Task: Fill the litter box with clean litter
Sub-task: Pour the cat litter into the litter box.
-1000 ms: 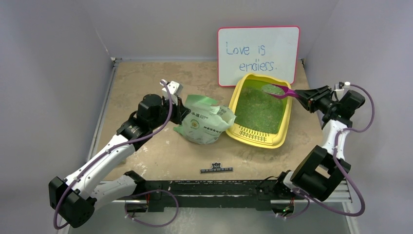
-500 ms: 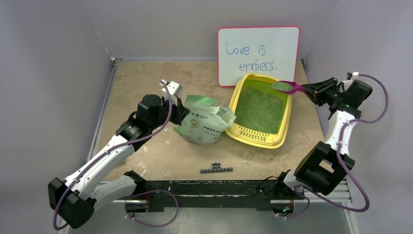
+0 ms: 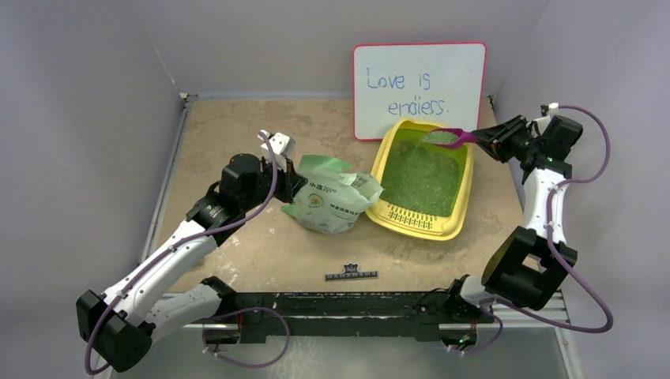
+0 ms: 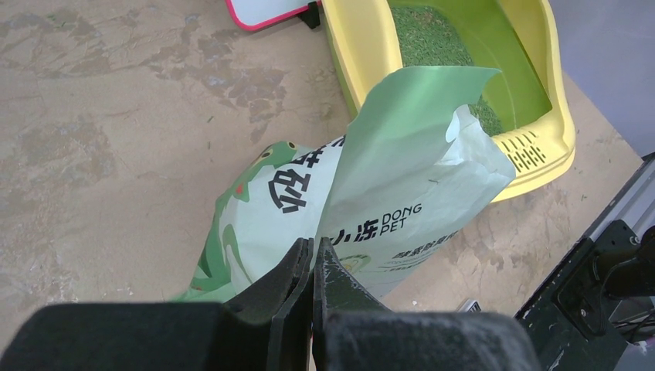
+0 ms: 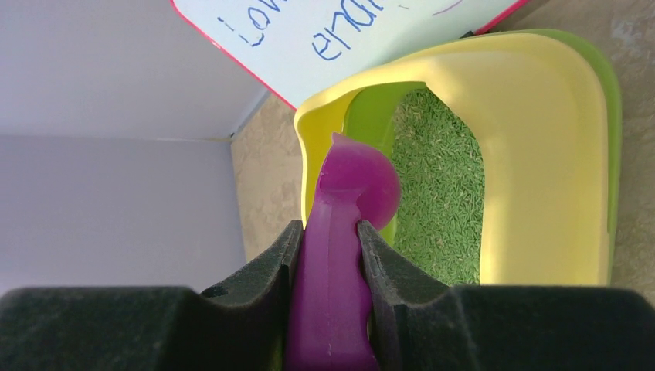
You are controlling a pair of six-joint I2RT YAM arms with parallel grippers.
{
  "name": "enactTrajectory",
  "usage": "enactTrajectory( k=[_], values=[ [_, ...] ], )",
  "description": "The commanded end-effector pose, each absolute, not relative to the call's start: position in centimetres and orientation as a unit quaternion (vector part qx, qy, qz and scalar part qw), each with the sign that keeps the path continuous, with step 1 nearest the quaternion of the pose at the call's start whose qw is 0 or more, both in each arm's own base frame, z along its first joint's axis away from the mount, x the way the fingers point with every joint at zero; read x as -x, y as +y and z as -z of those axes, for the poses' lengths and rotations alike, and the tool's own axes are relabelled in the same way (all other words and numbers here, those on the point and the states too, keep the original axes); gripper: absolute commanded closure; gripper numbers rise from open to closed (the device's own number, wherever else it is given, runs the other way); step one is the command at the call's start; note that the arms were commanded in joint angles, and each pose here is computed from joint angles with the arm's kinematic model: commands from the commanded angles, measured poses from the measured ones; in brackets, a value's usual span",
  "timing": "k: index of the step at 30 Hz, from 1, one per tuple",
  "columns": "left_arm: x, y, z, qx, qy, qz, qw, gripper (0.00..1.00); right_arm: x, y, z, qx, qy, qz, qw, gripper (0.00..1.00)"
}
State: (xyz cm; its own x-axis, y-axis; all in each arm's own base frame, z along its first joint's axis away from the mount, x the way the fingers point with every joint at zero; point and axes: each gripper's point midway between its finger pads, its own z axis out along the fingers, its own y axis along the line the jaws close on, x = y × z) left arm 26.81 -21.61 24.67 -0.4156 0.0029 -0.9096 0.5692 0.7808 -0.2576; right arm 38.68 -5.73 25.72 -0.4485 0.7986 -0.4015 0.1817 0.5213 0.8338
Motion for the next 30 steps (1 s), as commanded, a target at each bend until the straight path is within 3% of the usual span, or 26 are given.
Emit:
enactTrajectory(
  k=[1, 11, 30],
  values=[
    [-27.0, -21.4, -28.8, -0.175, 0.755, 0.289, 0.562, 1.00, -37.7, -4.8, -27.1, -0.293, 0.765, -0.373, 0.435, 1.00],
    [-27.0, -21.5, -28.8, -0.173, 0.754, 0.293, 0.562, 1.00, -32.0, -0.9, -24.5, -0.281, 0.787, -0.397, 0.380, 1.00],
    [-26.8, -21.4, -28.7, -0.168, 0.757, 0.295, 0.558, 1.00, -25.5, -3.3, -22.0, -0.336, 0.829, -0.238, 0.379, 1.00]
  ],
)
